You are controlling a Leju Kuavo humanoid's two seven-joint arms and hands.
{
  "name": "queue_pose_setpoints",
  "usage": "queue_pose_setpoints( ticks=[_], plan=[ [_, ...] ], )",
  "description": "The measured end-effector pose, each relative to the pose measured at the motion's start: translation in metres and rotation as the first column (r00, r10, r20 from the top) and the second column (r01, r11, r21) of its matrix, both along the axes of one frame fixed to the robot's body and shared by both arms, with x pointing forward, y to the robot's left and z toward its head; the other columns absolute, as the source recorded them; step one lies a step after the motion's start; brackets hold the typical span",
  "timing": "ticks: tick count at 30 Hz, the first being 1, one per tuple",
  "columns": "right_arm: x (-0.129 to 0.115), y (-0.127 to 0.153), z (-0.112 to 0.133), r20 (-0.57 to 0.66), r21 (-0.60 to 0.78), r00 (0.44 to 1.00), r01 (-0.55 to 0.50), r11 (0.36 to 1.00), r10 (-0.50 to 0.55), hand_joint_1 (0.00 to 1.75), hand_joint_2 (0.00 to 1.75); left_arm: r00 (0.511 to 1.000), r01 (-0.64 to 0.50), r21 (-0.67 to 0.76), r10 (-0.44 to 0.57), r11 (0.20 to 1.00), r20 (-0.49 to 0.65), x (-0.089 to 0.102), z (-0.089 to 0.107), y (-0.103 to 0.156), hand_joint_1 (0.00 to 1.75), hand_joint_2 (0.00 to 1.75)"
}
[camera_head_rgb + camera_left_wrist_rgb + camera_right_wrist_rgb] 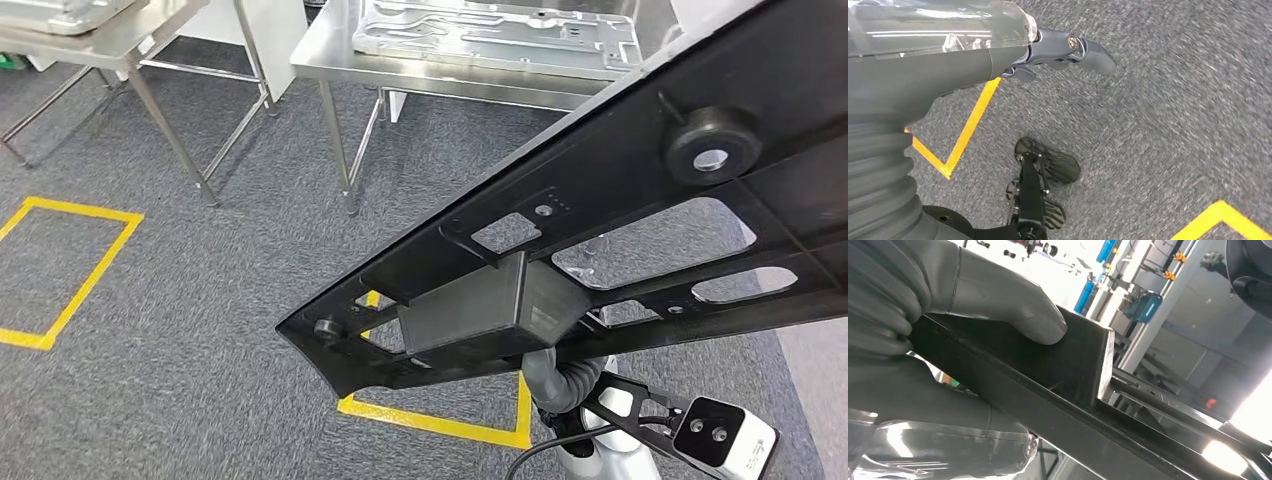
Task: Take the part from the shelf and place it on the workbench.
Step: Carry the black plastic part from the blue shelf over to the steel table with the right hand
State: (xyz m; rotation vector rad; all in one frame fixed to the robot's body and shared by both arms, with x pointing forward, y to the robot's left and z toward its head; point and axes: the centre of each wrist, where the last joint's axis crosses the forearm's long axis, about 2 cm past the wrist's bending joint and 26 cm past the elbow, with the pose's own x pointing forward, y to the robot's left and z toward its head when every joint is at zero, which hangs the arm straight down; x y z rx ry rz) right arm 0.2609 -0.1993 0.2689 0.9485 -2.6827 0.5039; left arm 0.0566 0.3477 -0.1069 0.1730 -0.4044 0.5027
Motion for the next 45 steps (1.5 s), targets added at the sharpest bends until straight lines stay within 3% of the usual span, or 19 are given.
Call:
queue_pose_setpoints(
  ticks=[14,45],
  plan=[
    [0.0009,0.0017,-0.0029,-0.018,0.013,0.999,-0.037,0.999,0.037,1.75,1.75,1.000,0.011,-0.010,-0.011,1.000,0.001,-0.0025,-0.0003,0.0002,0.00,1.75],
    [-0.0002,-0.0029,-0.0024,-0.014,0.018,1.000,-0.017,1.000,0.017,1.75,1.75,1.000,0.022,-0.016,-0.022,1.000,0.021,-0.0006,0.0001,0.0022,0.00,1.75]
  ],
)
